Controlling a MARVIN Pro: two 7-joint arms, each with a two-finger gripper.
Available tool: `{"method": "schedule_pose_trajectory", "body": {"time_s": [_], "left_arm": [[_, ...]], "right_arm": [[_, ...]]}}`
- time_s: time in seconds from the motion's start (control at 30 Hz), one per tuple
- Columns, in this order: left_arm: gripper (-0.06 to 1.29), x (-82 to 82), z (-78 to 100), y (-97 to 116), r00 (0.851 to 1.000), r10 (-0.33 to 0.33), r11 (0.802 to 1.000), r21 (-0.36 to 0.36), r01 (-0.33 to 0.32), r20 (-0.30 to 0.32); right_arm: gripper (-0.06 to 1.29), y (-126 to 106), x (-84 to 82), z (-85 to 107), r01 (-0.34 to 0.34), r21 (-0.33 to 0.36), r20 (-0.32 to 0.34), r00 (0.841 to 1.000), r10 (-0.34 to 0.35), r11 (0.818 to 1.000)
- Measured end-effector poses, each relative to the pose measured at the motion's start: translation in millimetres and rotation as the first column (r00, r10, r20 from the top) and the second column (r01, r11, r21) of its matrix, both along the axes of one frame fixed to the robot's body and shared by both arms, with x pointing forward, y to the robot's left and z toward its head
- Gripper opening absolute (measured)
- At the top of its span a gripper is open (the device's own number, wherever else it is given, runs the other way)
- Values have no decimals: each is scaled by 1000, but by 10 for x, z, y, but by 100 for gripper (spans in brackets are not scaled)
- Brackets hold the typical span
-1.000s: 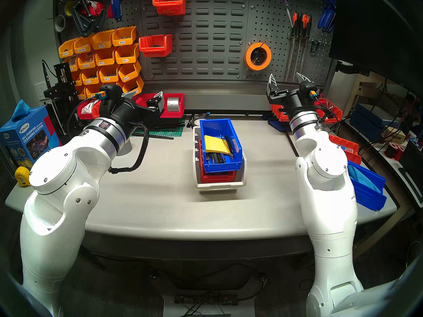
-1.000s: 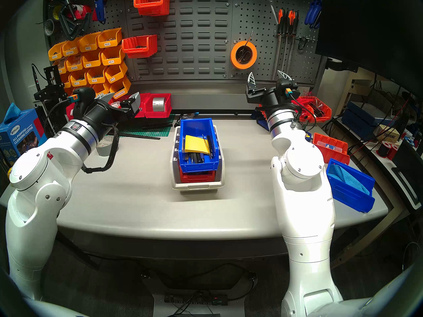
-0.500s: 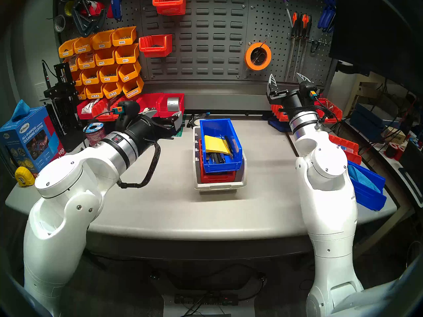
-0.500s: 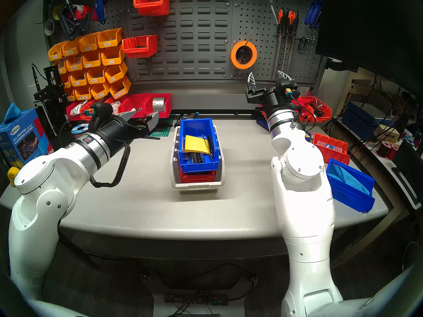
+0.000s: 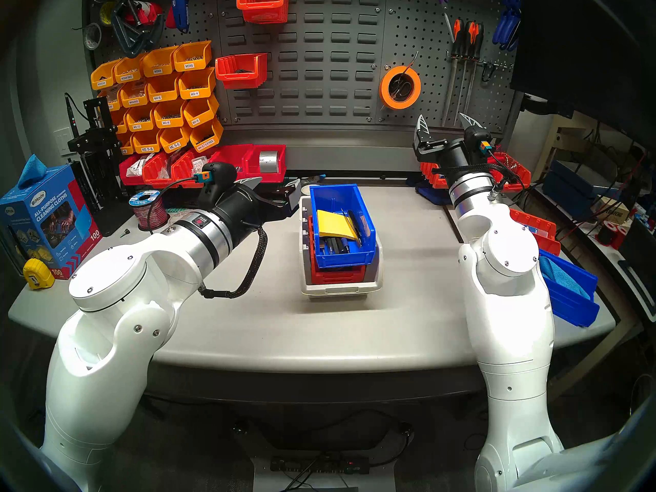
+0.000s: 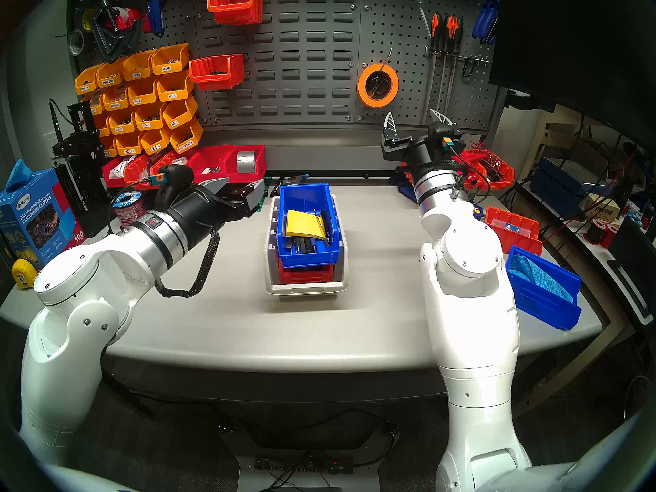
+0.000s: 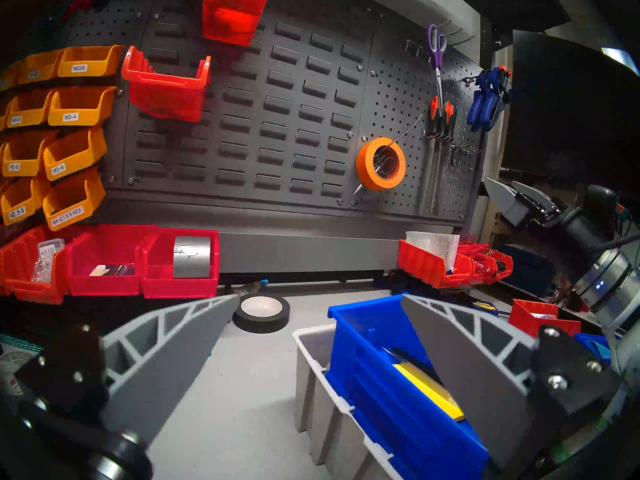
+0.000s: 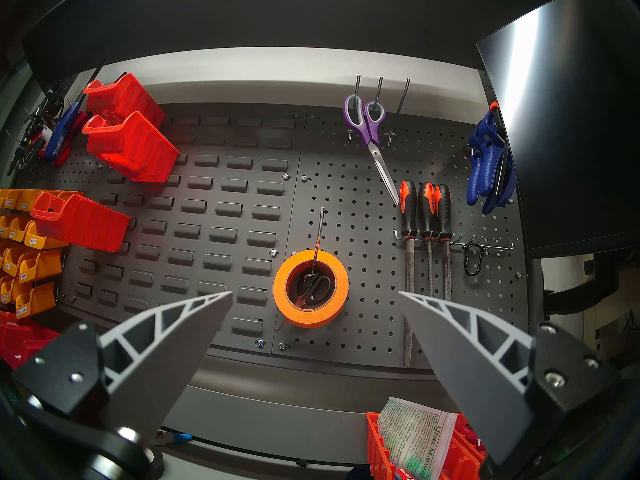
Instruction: Hang all the unorganized tool boxes onto the wall
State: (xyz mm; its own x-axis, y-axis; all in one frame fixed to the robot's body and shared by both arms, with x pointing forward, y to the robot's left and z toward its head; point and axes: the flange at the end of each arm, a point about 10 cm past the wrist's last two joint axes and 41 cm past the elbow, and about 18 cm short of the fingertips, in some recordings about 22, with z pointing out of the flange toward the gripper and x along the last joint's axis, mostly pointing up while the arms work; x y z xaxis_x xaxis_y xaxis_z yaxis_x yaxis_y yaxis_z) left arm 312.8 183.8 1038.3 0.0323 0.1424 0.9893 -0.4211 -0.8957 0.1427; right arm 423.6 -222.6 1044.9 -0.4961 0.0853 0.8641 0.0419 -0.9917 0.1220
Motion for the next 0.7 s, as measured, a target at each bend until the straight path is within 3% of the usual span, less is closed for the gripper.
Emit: {"method": "schedule_pose_trajectory", "body": {"time_s": [0.43, 0.7], "left_arm": [[128, -38, 5, -173, 995, -103, 994, -41, 103, -12], [128, -71, -75, -289, 987, -149, 989, -24, 148, -60]], "right_arm": [[125, 0, 1, -2, 0, 0, -1, 1000, 0, 1000], [125, -1, 2, -3, 0, 0, -1, 1000, 0, 1000]]}}
